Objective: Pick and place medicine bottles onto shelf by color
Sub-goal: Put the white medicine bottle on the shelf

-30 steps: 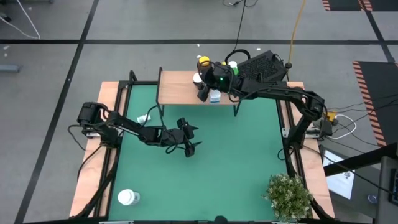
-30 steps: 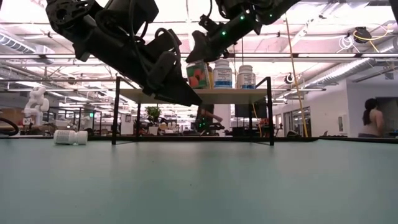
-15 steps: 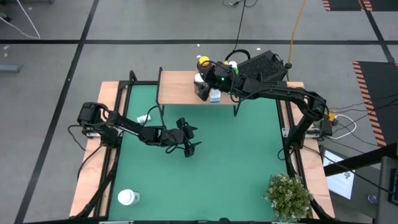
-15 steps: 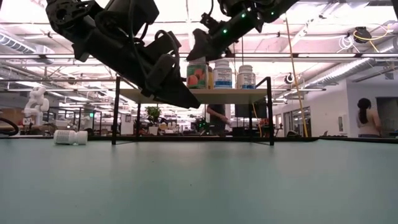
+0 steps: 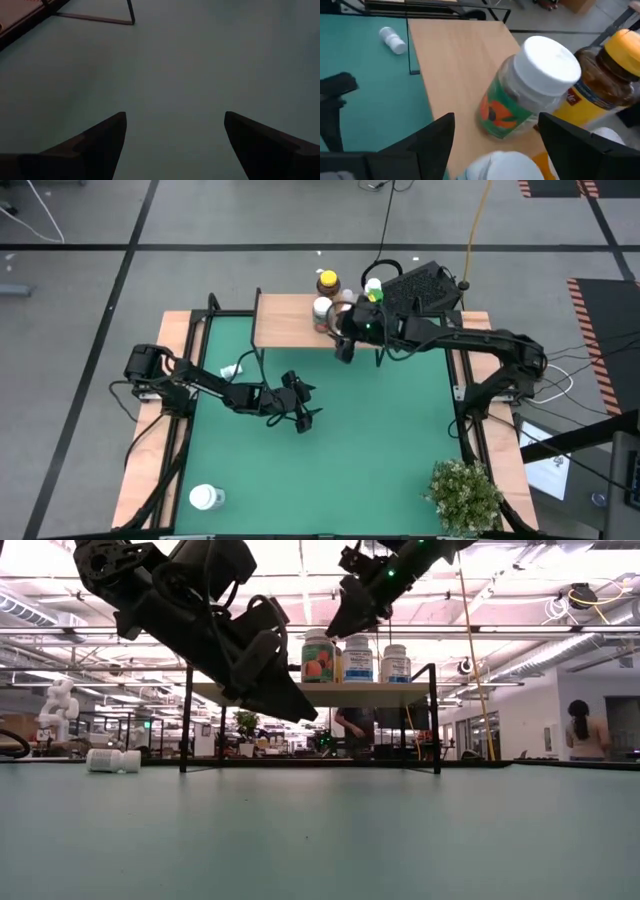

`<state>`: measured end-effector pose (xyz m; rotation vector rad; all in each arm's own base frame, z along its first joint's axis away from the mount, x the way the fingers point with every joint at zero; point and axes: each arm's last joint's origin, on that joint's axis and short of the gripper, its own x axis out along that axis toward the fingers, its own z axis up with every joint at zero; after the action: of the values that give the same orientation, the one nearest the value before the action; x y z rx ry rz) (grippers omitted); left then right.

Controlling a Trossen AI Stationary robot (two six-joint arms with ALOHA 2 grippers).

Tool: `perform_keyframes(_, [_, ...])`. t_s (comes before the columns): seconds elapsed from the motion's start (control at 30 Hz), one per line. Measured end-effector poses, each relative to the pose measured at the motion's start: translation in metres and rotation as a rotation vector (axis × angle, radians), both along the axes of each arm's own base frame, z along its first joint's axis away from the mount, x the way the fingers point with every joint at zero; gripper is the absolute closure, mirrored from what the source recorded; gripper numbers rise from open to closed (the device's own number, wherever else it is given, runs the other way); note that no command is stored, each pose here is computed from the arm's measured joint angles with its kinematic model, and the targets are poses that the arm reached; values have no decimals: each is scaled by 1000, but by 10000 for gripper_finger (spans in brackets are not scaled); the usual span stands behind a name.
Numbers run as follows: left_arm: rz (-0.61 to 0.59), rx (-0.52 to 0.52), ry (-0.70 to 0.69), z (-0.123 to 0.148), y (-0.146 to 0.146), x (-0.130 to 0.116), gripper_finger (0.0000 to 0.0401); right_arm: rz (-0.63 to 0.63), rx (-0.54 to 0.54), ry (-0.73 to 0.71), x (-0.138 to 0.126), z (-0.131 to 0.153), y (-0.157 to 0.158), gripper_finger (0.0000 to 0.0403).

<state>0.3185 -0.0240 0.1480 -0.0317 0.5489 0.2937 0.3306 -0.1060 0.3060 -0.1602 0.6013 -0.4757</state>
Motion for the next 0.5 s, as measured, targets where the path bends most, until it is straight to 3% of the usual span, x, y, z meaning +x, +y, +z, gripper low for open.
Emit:
perform_keyframes(0.17, [8,-19,1,-1,-2,0,66,61,-89,67,4,-8,23,142])
perform_keyframes(0.33, [-3,-15,9,-1,-4,-1,66,216,-281,150,8,-20,45,153])
perform_keyframes(0.5, [4,-18,54,-5,-4,-4,66,326,-369,200,8,-35,61,167])
